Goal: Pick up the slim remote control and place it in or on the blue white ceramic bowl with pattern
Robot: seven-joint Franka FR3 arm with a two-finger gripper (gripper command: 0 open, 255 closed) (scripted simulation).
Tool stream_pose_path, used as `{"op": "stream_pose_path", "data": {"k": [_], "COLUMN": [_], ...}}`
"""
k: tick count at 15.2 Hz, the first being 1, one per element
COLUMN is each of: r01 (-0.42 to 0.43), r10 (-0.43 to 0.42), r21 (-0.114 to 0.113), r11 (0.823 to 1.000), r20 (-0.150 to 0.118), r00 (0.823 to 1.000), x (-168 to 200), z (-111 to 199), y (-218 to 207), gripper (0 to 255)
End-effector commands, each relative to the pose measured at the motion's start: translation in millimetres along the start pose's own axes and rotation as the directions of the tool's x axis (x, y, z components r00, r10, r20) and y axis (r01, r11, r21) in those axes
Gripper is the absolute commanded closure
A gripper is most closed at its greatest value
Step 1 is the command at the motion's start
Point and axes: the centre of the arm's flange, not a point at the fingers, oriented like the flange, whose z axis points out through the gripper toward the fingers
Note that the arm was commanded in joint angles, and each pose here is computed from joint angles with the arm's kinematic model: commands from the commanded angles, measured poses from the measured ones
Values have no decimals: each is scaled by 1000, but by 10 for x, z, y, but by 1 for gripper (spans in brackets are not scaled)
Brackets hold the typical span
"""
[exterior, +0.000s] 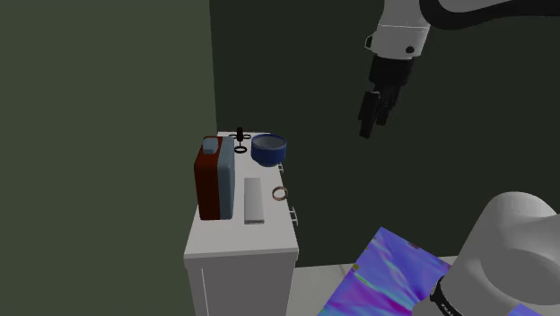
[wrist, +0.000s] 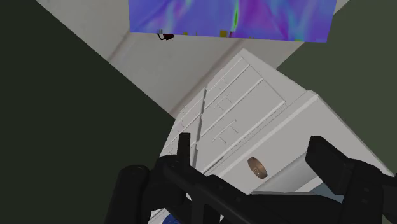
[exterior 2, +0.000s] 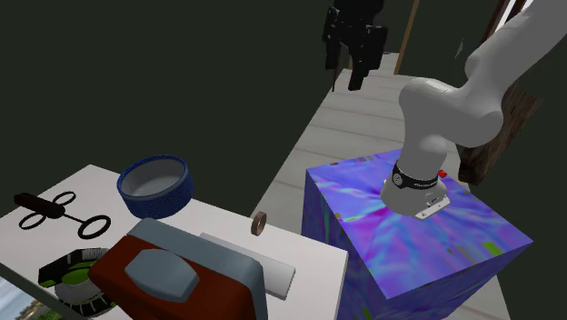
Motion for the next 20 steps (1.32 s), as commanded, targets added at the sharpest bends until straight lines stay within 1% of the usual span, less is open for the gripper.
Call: {"op": "stream_pose_path", "data": {"k": [1,5,10,15,20], "r01": [0,-72,-162,-251,-337], "r10": [0,72,162,250,336], "r21": [0,10,21,32,41], "r11": [1000,997,987,968,940], "r20": [0,6,15,25,36], "r00": [1000,997,987,968,941], "x": [0,312,726,1165,1625], "z": [0,316,710,1104,1498], "y": [0,-279,-600,-887,-1138], "gripper": [0,0,0,0,0]}}
